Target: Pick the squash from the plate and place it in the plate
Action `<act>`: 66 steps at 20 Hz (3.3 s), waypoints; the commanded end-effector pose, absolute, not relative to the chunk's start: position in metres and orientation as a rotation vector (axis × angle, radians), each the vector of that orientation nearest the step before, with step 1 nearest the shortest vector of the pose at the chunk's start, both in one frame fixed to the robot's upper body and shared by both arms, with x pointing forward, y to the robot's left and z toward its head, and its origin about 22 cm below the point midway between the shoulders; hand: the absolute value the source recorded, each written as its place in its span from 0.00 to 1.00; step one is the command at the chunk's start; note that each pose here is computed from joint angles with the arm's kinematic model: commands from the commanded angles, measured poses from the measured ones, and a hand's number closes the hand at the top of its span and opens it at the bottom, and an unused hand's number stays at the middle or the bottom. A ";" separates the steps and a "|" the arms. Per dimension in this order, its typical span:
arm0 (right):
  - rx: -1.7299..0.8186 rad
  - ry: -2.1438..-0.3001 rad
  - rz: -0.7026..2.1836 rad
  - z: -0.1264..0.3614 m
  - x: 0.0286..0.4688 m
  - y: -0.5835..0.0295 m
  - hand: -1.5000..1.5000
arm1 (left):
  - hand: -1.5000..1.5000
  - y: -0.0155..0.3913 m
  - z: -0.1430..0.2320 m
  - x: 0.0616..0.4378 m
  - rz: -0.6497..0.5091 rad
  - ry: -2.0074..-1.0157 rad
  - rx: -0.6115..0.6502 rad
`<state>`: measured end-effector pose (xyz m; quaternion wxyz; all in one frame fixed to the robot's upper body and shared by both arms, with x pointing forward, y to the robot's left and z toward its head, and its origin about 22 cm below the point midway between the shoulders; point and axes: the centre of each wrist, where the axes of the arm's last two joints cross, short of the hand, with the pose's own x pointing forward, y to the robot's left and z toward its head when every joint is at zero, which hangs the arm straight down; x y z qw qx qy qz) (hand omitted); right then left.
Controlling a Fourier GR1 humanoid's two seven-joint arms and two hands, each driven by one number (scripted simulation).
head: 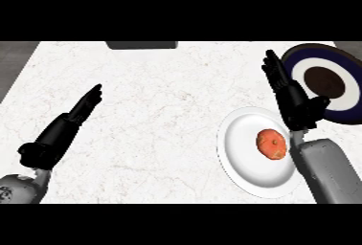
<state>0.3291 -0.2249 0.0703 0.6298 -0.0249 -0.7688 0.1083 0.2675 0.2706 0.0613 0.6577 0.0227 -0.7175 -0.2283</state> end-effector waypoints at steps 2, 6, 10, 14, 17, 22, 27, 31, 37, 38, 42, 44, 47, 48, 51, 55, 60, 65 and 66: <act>0.264 -1.751 0.369 0.080 0.322 -0.231 1.00 | 0.50 0.293 0.045 0.257 -0.380 -1.531 0.160; 0.709 -1.671 0.600 0.073 0.313 -0.215 1.00 | 0.50 0.295 0.009 0.248 -0.134 -1.370 0.241; -0.159 -2.037 1.212 0.161 0.321 -0.268 1.00 | 0.50 0.286 -0.005 0.241 -0.089 -1.297 0.206; 0.250 -1.925 0.548 0.024 0.294 -0.311 1.00 | 0.50 0.271 -0.013 0.243 -0.041 -1.306 0.230; 0.611 -1.931 0.470 0.004 0.290 -0.309 0.00 | 0.50 0.257 -0.011 0.247 -0.047 -1.312 0.211; 0.578 -1.898 0.931 0.022 0.298 -0.356 0.00 | 0.50 0.253 -0.018 0.245 -0.042 -1.314 0.221; 0.257 -1.942 1.286 0.044 0.311 -0.361 0.00 | 0.50 0.254 -0.011 0.257 -0.059 -1.289 0.233; 0.114 -1.868 1.454 0.065 0.326 -0.368 0.00 | 0.50 0.239 -0.028 0.237 -0.042 -1.292 0.238; 0.056 -1.610 1.727 0.088 0.342 -0.337 0.00 | 0.50 0.258 -0.017 0.261 -0.043 -1.285 0.241; 0.071 -1.571 1.759 0.073 0.336 -0.323 0.00 | 0.50 0.249 -0.012 0.257 -0.033 -1.284 0.240; 0.068 -1.476 1.821 0.066 0.344 -0.325 0.00 | 0.50 0.250 -0.010 0.255 -0.046 -1.285 0.235; 0.061 -1.474 1.831 0.059 0.346 -0.342 0.00 | 0.50 0.247 -0.004 0.254 -0.047 -1.288 0.242; 0.057 -1.453 1.851 0.046 0.339 -0.313 0.00 | 0.50 0.235 -0.021 0.267 -0.040 -1.272 0.239; 0.063 -1.432 1.829 0.052 0.355 -0.319 0.00 | 0.50 0.258 -0.025 0.242 -0.045 -1.288 0.249; 0.071 -1.435 1.866 0.042 0.340 -0.306 0.00 | 0.50 0.242 -0.018 0.252 -0.045 -1.277 0.256; 0.077 -1.404 1.880 0.036 0.341 -0.324 0.00 | 0.50 0.258 -0.012 0.247 -0.050 -1.287 0.242; 0.070 -1.418 1.889 0.044 0.352 -0.307 0.00 | 0.50 0.255 -0.026 0.260 -0.032 -1.287 0.258; 0.078 -1.376 1.901 0.031 0.352 -0.307 0.00 | 0.50 0.241 -0.015 0.256 -0.030 -1.289 0.239; 0.083 -1.408 1.863 0.027 0.362 -0.311 0.00 | 0.50 0.256 -0.024 0.261 -0.045 -1.281 0.232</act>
